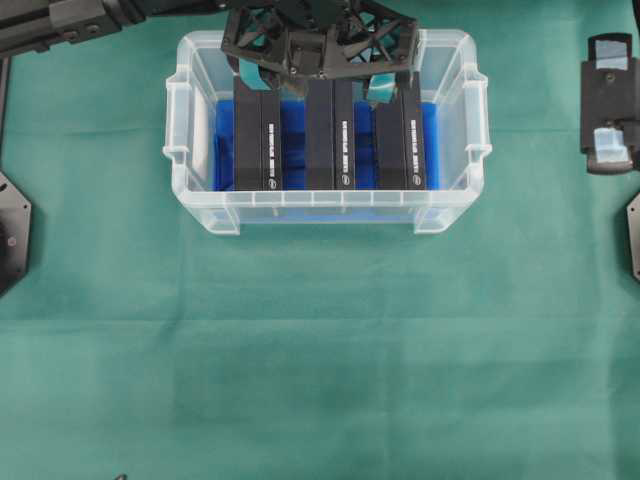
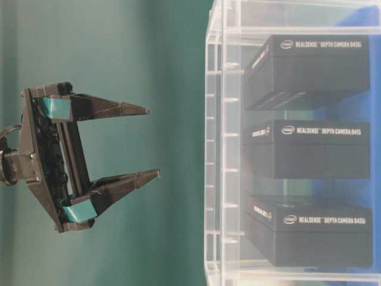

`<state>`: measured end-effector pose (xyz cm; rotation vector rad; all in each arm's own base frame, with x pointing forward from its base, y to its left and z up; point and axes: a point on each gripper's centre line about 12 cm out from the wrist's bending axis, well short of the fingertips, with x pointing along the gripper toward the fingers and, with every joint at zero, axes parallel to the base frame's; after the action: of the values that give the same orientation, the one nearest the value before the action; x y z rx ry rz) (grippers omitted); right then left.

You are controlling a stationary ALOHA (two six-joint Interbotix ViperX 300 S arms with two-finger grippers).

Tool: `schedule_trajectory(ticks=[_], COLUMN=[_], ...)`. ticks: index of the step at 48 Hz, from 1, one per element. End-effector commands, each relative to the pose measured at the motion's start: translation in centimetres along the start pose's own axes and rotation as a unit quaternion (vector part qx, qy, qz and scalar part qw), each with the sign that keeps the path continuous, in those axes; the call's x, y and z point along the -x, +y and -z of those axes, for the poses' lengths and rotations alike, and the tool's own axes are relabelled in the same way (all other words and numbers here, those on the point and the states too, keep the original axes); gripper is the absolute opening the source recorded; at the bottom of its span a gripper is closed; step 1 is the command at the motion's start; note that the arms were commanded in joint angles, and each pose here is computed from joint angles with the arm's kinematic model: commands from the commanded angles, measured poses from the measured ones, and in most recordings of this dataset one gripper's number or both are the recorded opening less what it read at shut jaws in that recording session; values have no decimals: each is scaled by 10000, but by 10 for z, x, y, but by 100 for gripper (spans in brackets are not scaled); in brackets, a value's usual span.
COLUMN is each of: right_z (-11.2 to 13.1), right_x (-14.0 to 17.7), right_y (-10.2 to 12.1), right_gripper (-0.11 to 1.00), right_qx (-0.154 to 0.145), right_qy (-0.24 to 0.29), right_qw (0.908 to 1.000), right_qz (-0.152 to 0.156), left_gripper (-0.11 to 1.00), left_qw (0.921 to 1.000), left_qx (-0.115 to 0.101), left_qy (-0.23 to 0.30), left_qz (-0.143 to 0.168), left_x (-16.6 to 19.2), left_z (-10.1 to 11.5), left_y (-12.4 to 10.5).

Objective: Take the box out of the case with the left arm.
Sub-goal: 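Move the open left gripper over the middle black box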

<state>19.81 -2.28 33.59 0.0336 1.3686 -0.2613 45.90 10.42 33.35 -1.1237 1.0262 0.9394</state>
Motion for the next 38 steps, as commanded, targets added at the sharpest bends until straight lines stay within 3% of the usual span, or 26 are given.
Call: schedule_trajectory(ticks=[1,38], right_z=[-2,-3], right_x=[6,5], right_y=[-1,-1], right_gripper=[0,0], right_qx=[-24,-22], right_qy=[-114,-114], right_qw=[9999,9999], right_qz=[-11,-11], left_gripper=[96,96], left_qw=[9998,9999], left_qx=[-4,4], left_qy=[-78,-44], left_qz=[184,115], left_x=[17,16], left_z=[1,3], left_y=[-2,0])
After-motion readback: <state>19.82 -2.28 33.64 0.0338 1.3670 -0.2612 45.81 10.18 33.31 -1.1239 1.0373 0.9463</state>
